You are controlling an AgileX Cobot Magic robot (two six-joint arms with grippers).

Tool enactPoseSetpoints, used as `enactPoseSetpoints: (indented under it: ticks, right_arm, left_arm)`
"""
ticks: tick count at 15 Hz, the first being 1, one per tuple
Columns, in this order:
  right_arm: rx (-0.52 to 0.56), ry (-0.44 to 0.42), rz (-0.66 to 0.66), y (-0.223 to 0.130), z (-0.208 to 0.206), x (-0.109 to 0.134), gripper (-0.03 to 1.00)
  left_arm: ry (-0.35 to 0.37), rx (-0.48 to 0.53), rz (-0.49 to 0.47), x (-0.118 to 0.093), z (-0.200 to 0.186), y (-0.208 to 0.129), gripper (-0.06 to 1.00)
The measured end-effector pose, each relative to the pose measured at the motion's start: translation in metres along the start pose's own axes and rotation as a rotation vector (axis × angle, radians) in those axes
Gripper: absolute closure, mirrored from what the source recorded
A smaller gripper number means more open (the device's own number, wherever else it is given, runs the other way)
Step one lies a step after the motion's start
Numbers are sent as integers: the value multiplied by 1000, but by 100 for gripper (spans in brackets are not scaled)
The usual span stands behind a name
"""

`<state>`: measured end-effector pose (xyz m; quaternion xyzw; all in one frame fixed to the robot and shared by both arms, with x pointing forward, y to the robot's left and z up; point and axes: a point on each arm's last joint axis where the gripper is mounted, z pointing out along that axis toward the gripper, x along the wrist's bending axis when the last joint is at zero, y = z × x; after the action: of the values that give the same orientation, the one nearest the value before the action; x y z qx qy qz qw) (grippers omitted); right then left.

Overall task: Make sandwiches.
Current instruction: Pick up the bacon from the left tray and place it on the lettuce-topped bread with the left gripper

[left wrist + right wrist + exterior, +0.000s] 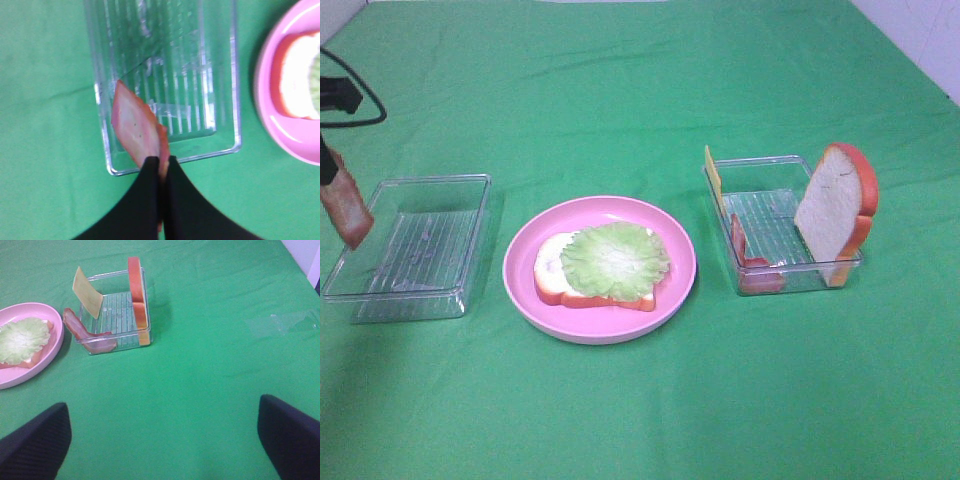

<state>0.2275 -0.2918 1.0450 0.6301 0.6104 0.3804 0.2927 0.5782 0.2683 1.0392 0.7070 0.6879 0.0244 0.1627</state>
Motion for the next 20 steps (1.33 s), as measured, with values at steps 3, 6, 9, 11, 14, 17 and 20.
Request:
enactPoseSetpoints:
  ticks: [3, 6, 9, 11, 14, 17, 20]
  right_arm:
    - [0, 0, 0, 0, 0, 0, 0]
    - [0, 0, 0, 0, 0, 0, 0]
    - [0, 0, 0, 0, 0, 0, 0]
    - [0, 0, 0, 0, 0, 0, 0]
    - [0, 0, 0, 0, 0, 0, 0]
    - [0, 0, 0, 0, 0, 0, 0]
    - [0, 0, 0, 0, 0, 0, 0]
  left_arm:
    - [-81, -61, 80, -40, -26, 15, 94]
    - [-238, -146, 178, -102, -49, 27, 94]
    - [-333, -105, 223, -139, -35, 29, 94]
    - [-380, -49, 261, -162, -13, 28, 94]
    - [-455, 57, 289, -200, 38, 19, 94]
    - [-480, 101, 282, -216, 65, 13, 94]
    - [-486, 147, 296, -231, 92, 9, 94]
